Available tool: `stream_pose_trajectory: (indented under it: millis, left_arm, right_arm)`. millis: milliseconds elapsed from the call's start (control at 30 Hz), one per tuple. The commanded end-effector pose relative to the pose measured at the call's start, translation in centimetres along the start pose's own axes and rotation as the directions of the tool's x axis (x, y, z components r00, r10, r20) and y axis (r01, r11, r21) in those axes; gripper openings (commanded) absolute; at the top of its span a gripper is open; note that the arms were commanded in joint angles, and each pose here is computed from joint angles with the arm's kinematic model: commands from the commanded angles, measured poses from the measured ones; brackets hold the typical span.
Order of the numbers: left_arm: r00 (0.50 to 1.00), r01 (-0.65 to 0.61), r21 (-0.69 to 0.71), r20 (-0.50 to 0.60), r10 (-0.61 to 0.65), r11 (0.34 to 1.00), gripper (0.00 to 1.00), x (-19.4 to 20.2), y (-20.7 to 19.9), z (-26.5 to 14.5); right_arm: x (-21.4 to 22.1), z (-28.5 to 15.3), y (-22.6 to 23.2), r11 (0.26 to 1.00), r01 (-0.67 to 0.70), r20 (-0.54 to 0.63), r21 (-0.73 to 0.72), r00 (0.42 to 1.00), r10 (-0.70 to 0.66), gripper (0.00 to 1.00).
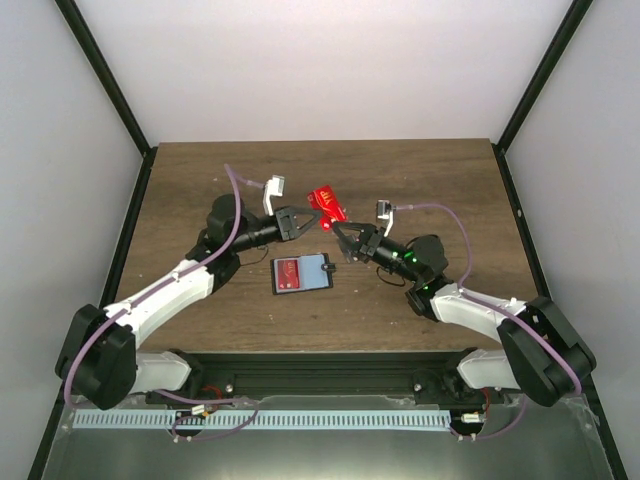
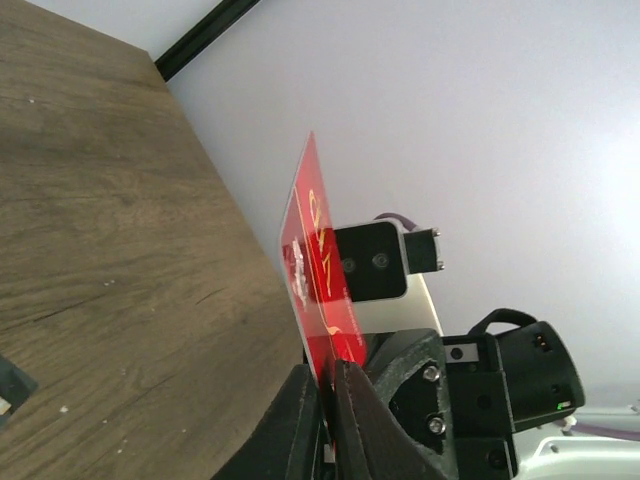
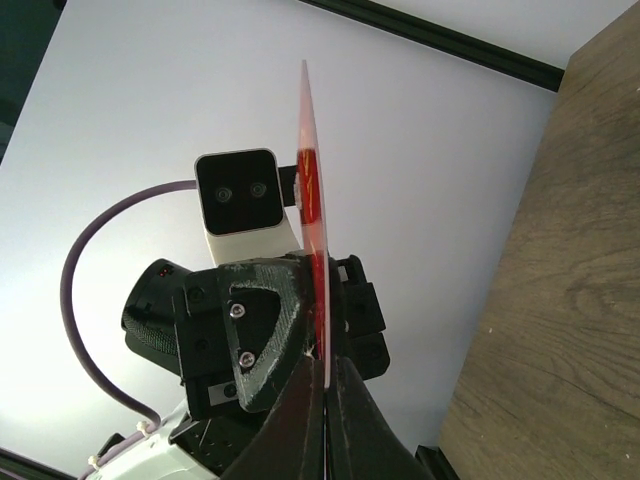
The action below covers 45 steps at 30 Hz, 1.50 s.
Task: Put the credit cards into the card holder
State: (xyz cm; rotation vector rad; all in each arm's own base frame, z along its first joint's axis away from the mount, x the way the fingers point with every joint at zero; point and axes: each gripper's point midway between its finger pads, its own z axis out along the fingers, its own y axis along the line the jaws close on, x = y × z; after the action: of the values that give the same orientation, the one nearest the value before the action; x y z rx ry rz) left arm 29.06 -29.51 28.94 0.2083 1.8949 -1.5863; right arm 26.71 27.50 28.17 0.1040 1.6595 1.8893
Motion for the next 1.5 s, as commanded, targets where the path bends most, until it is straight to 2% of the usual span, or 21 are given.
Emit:
stream_pose_trajectory:
  millis: [0, 167, 267, 333, 400, 567, 700, 867, 1100, 1467]
  left_arm:
    - [1.000, -0.011, 0.049, 0.017, 0.010, 0.999, 0.05, -0.4, -0.7, 0.1]
    - [1.000, 0.006, 0.067, 0.007, -0.007, 0.998, 0.04, 0.0, -0.3, 0.3]
    - [1.000, 0.014, 0.016, 0.001, -0.014, 1.000, 0.04, 0.3, 0.8, 0.1]
    - [1.000, 0.009, -0.064, 0.003, -0.009, 0.998, 0.04, 0.5, 2.4, -0.6]
    - [1.000, -0.009, -0.149, 0.000, 0.009, 0.989, 0.04, 0.9, 4.2, -1.7]
    - [1.000, -0.010, -0.379, 0.001, 0.011, 0.925, 0.04, 2.5, 10.2, -5.3]
    - [1.000, 0.013, -0.487, 0.010, -0.009, 0.873, 0.04, 4.0, 14.0, -7.7]
    - [1.000, 0.031, -0.485, 0.016, -0.027, 0.874, 0.04, 5.5, 16.1, -8.0]
    - [0.999, 0.033, -0.441, 0.019, -0.027, 0.897, 0.04, 5.5, 17.1, -6.7]
    - [0.995, 0.071, -0.439, -0.036, -0.097, 0.896, 0.04, 7.2, 20.1, -5.1]
  right_arm:
    - [0.0, -0.2, 1.2, 0.999, 0.019, -0.010, -0.046, 1.000, -0.020, 0.01]
    - [0.9, -0.5, -0.2, 1.000, -0.007, -0.041, -0.014, 0.999, 0.006, 0.02]
    - [1.5, -1.0, -1.8, 0.998, -0.005, -0.053, 0.059, 0.999, 0.008, 0.28]
    - [1.6, -1.2, -3.8, 0.986, 0.014, -0.061, 0.168, 0.998, -0.003, 0.37]
    - [1.4, -1.7, -5.8, 0.955, 0.052, -0.065, 0.293, 0.997, -0.035, 0.42]
    - [1.9, -3.3, -10.4, 0.839, 0.174, -0.165, 0.516, 0.981, -0.102, 0.44]
    - [3.1, -4.5, -13.5, 0.770, 0.215, -0.249, 0.601, 0.966, -0.075, 0.44]
    - [4.6, -5.0, -15.7, 0.750, 0.220, -0.308, 0.624, 0.951, -0.022, 0.43]
    - [6.2, -5.3, -18.2, 0.734, 0.203, -0.360, 0.648, 0.931, 0.060, 0.43]
    - [6.9, -5.2, -19.7, 0.727, 0.206, -0.386, 0.655, 0.918, 0.087, 0.43]
